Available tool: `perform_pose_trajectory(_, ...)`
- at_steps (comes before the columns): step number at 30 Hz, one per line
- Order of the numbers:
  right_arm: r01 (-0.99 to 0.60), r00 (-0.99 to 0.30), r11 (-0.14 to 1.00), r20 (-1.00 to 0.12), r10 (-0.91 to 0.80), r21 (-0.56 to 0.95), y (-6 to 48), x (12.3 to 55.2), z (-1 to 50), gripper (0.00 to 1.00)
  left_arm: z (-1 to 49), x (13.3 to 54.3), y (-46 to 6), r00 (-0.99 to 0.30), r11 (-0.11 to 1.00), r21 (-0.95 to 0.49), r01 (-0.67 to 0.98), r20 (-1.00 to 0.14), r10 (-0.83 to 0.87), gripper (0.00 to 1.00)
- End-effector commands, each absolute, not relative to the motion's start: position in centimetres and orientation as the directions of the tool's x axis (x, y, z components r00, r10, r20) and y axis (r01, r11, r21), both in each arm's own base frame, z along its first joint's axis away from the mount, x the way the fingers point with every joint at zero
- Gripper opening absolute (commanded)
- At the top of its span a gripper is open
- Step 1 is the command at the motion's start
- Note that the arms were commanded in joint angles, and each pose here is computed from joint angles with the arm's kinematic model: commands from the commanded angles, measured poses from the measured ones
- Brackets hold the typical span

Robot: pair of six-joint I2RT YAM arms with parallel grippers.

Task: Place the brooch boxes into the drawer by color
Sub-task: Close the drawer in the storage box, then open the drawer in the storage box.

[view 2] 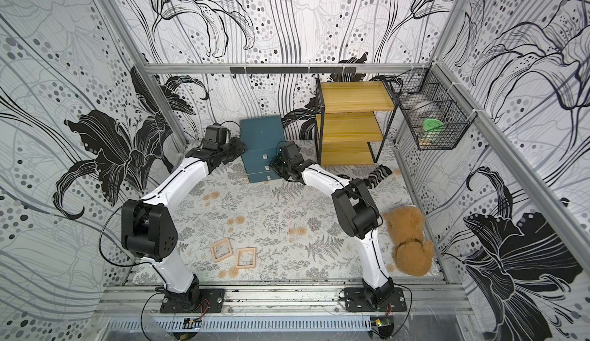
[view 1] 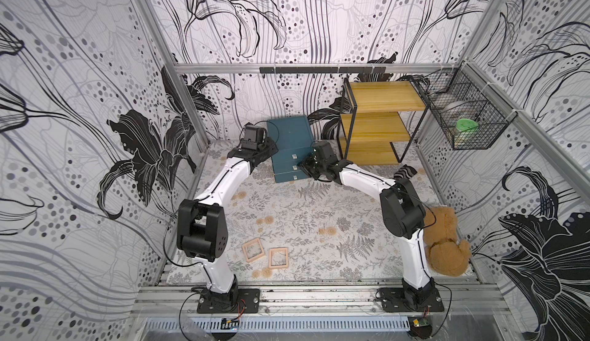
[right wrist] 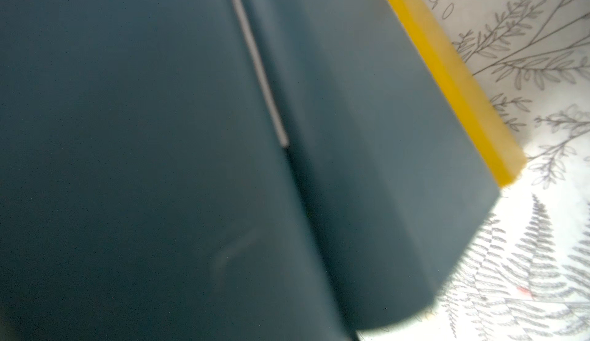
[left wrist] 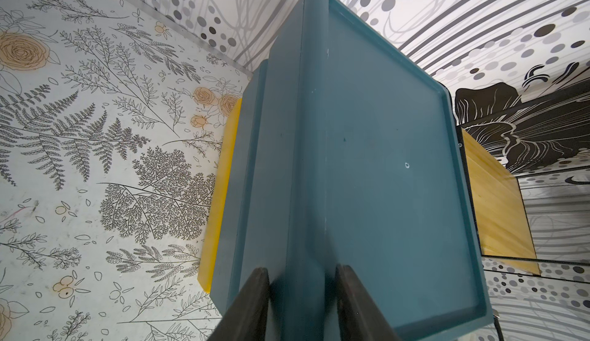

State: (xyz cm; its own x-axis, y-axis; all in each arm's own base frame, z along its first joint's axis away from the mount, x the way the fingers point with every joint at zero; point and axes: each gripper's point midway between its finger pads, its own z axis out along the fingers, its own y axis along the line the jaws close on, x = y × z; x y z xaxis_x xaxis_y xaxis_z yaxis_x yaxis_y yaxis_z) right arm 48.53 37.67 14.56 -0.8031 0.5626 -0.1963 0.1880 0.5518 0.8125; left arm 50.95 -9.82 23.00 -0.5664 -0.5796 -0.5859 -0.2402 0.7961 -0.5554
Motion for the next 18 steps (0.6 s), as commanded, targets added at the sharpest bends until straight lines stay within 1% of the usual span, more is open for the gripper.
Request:
perform_pose_trajectory(1,0.12,-0.779,0.5,-0.231,0.583,0.857,37.7,48.3,18.4,0.22,21.2,49.6,-9.7,-0.61,0.803,-0.528,-0.275,-0.55,-0.57,0.39)
perform_pose_trajectory(6,0.126,-0.791,0.497,-0.216,0.573,0.858,36.2,45.5,17.8,0.29,21.6,49.8,-9.7,-0.607,0.804,-0.53,-0.27,-0.554,-0.569,0.39)
perform_pose_trajectory(11,0.139,-0.824,0.481,-0.168,0.54,0.865,35.7,43.1,14.9,0.4,21.9,50.0,-9.8,-0.607,0.804,-0.534,-0.263,-0.556,-0.568,0.39)
perform_pose_trajectory(14,0.141,-0.837,0.468,-0.148,0.527,0.872,36.0,42.7,13.6,0.44,22.0,50.1,-9.9,-0.609,0.804,-0.534,-0.26,-0.556,-0.566,0.39)
perform_pose_trajectory(18,0.147,-0.843,0.447,-0.125,0.524,0.882,36.6,42.9,12.4,0.45,22.1,50.2,-9.9,-0.609,0.805,-0.534,-0.258,-0.557,-0.565,0.39)
